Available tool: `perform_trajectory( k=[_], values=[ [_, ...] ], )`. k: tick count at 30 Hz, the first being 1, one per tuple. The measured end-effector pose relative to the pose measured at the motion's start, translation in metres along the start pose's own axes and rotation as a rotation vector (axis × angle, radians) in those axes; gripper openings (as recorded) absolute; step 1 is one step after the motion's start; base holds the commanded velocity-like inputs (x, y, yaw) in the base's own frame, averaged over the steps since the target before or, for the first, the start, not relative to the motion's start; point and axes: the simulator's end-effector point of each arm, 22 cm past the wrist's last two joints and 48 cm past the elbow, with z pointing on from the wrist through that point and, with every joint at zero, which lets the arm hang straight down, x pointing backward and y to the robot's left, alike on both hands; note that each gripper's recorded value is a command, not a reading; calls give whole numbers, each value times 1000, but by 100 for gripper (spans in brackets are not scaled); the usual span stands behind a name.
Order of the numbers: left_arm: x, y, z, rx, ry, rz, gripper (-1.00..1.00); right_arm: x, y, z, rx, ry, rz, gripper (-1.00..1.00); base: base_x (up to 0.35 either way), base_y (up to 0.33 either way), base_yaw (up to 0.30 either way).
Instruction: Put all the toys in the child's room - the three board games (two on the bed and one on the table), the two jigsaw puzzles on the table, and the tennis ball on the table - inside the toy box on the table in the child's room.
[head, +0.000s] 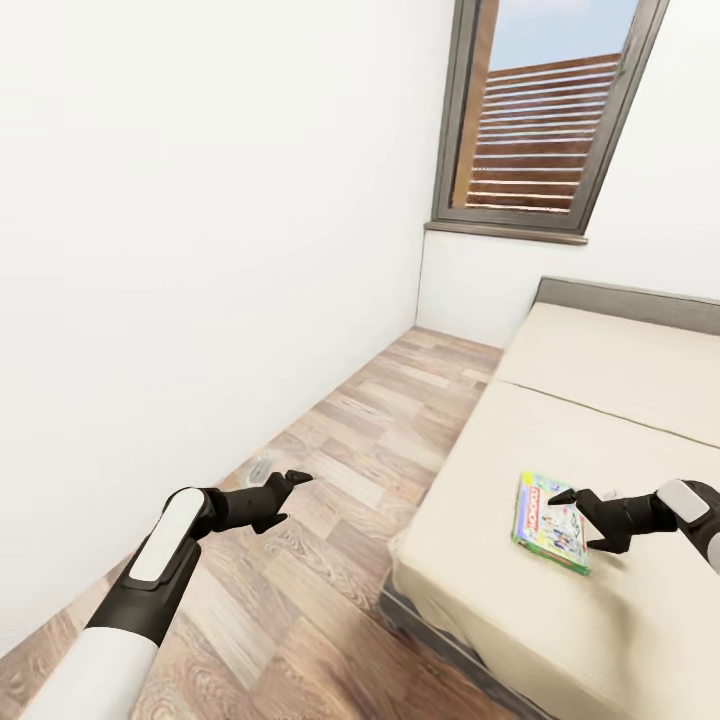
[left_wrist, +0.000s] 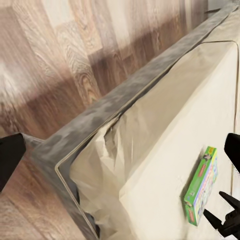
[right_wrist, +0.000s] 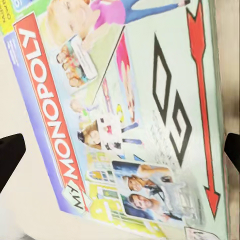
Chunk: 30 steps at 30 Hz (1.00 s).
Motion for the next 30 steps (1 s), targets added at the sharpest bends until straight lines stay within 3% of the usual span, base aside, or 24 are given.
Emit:
perform_trajectory(
  k=[11,30],
  values=[
    [1,0,0,0,1,0,100,0,1,0,-5,0,2,100,0,0,212],
    [2,-1,1,1,3,3,100,-1,1,-1,-7,-3,4,100,0,0,28]
  ],
)
